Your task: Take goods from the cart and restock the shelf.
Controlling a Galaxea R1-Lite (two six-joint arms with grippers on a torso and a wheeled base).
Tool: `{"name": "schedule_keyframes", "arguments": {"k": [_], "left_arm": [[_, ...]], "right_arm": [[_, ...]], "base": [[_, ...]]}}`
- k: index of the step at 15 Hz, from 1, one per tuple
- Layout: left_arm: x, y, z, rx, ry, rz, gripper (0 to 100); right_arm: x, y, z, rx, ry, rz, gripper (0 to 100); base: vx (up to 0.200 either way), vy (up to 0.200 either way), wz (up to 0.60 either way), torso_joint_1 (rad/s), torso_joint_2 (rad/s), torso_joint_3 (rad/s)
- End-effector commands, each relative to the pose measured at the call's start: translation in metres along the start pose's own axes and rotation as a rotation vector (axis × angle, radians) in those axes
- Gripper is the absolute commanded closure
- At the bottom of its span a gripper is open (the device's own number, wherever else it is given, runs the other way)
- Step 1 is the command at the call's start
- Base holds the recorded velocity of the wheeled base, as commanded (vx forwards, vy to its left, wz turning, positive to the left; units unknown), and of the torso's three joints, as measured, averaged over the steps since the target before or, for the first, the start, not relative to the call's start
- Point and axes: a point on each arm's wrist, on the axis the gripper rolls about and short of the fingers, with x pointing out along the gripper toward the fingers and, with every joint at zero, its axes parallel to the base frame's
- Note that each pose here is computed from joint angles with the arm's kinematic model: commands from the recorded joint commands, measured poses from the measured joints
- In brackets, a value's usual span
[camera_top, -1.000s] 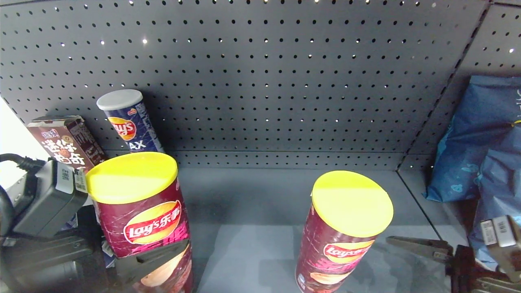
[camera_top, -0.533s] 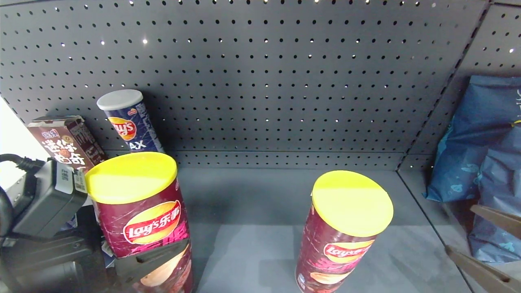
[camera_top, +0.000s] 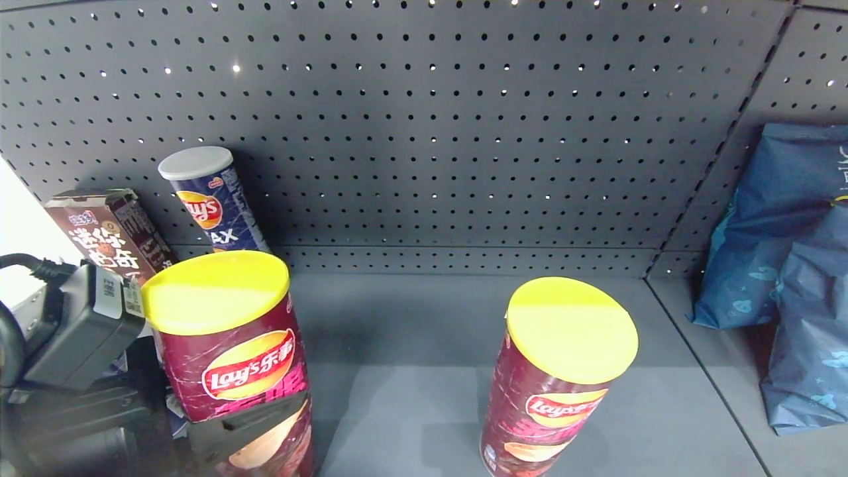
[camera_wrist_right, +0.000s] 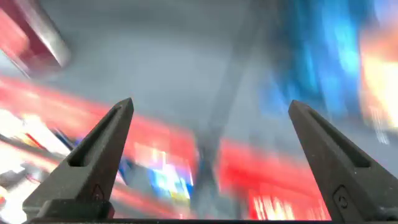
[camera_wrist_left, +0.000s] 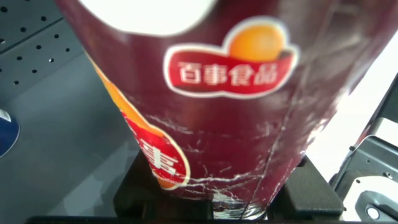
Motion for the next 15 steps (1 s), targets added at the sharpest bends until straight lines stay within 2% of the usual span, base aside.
{"name": "schedule_keyframes", "arguments": {"k": [1,7,8,9,10,11,12,14,15], "left_arm": [[0.0,0.0,0.0,0.0,0.0,-0.002,100],[0.0,-0.001,-0.001,0.0,0.003,-0.005,100],[0.0,-0.001,-0.002,-0.001,0.006,-0.007,100],[0.0,-0.001,-0.002,0.0,0.004,-0.01,100],[0.0,-0.001,-0.002,0.0,0.005,-0.01,100],[0.0,-0.001,-0.002,0.0,0.004,-0.01,100],[0.0,-0.001,-0.002,-0.001,0.007,-0.011,100],[-0.002,-0.003,-0.008,-0.004,0.017,-0.011,100],[-0.006,-0.005,-0.012,-0.005,0.018,-0.011,100]], "right_arm": [[-0.02,-0.003,-0.016,0.026,-0.101,-0.124,0],[-0.02,-0.003,-0.016,-0.011,-0.118,-0.036,0],[-0.02,-0.002,-0.016,-0.013,-0.116,-0.054,0],[-0.017,-0.002,-0.014,-0.016,-0.063,-0.128,0],[-0.016,-0.002,-0.014,-0.014,-0.06,-0.135,0],[-0.011,-0.002,-0.012,-0.012,0.026,-0.278,0],[-0.011,-0.001,-0.012,-0.006,0.034,-0.352,0],[-0.012,0.003,-0.012,0.024,0.033,-0.585,0],[-0.013,0.003,-0.012,0.048,0.023,-0.595,0]], "base": [[0.0,0.0,0.0,0.0,0.0,0.0],[0.0,0.0,0.0,0.0,0.0,0.0],[0.0,0.0,0.0,0.0,0.0,0.0],[0.0,0.0,0.0,0.0,0.0,0.0],[0.0,0.0,0.0,0.0,0.0,0.0],[0.0,0.0,0.0,0.0,0.0,0.0],[0.0,0.0,0.0,0.0,0.0,0.0],[0.0,0.0,0.0,0.0,0.0,0.0],[0.0,0.0,0.0,0.0,0.0,0.0]]}}
